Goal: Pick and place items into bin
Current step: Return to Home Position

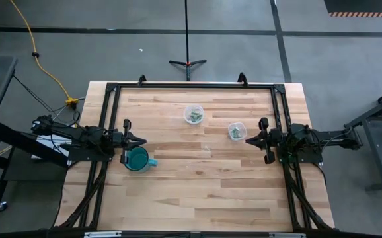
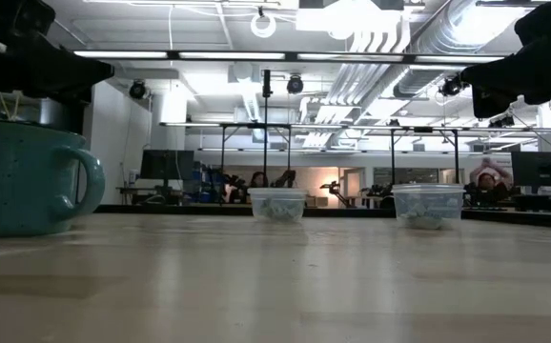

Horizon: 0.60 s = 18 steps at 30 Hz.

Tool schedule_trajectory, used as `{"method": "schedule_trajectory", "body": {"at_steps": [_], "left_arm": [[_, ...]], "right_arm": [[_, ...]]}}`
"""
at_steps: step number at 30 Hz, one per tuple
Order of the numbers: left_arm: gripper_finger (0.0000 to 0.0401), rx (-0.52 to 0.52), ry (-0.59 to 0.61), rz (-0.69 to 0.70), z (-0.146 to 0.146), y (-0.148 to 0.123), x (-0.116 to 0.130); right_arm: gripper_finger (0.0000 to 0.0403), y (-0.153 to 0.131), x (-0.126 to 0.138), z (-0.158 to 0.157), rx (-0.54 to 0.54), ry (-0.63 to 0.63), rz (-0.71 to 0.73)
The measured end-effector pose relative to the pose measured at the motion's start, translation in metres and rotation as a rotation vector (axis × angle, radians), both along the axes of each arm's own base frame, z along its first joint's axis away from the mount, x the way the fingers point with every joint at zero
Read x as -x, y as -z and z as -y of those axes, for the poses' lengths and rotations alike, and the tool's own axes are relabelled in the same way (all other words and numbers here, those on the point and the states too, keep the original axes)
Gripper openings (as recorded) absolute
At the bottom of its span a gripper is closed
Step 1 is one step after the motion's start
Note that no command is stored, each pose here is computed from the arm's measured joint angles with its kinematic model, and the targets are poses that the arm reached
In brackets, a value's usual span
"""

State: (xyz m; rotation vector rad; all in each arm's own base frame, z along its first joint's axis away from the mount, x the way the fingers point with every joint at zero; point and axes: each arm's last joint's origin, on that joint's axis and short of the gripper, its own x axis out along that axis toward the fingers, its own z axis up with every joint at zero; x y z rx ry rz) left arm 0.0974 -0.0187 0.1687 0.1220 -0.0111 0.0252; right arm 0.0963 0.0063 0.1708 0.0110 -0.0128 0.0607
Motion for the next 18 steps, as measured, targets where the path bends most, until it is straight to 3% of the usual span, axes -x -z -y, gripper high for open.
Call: {"method": "schedule_trajectory", "body": {"at_steps": [18], "left_arm": [[0.0049,0.0,0.0,0.0,0.0,0.0001,0.0]], "right_arm": [[0.0008,0.0,0.0,0.0,0.0,0.0,0.0]]}}
